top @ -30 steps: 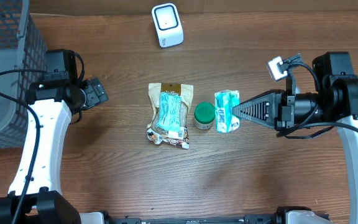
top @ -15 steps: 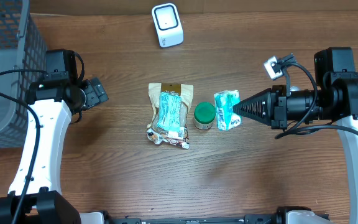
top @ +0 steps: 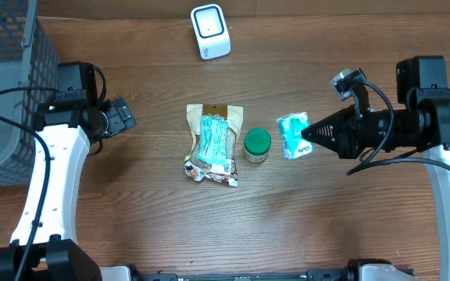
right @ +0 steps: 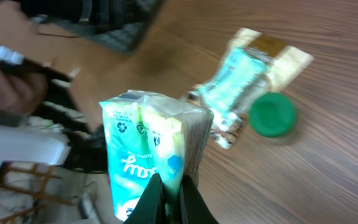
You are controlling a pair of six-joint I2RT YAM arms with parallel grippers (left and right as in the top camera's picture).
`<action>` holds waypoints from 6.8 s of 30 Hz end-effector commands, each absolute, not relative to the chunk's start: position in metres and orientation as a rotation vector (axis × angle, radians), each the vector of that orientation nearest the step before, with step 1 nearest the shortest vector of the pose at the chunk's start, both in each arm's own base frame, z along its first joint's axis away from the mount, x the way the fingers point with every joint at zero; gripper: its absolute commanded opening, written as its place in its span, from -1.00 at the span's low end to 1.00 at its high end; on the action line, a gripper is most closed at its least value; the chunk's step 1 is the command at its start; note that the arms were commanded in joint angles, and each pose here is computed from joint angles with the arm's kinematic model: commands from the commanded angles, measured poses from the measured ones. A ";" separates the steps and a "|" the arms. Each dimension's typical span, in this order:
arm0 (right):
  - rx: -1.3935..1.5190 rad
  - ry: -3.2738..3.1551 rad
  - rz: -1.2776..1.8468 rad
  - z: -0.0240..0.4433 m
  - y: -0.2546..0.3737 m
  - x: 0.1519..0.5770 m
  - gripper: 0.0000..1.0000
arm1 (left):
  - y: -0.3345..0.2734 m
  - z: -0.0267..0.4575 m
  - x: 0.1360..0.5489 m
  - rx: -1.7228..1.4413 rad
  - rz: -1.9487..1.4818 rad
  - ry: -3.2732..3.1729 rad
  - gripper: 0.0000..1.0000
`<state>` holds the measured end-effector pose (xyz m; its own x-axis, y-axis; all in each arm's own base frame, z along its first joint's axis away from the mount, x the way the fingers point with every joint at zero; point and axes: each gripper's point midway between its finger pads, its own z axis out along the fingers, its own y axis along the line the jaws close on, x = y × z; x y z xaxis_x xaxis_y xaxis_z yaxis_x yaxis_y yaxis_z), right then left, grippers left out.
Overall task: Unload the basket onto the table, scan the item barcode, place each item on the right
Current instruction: 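Carry the wipes pack up to the white scanner window, then move the wipes pack away from the scanner toward the table's right side, then lower the wipes pack onto the table and open the right gripper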
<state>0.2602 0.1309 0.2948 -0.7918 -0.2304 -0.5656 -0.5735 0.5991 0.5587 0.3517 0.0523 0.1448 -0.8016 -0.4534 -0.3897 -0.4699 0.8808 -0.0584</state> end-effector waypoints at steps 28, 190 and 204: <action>-0.234 2.663 0.282 0.314 0.147 0.373 -0.93 | 0.053 0.152 0.354 -0.658 0.066 2.635 0.99; 0.164 3.131 -0.084 0.057 0.074 0.408 -0.31 | 0.053 0.152 0.354 -0.658 0.066 2.635 0.99; 0.173 3.195 -0.071 0.024 0.074 0.386 -0.85 | 0.053 0.152 0.354 -0.658 0.066 2.635 1.00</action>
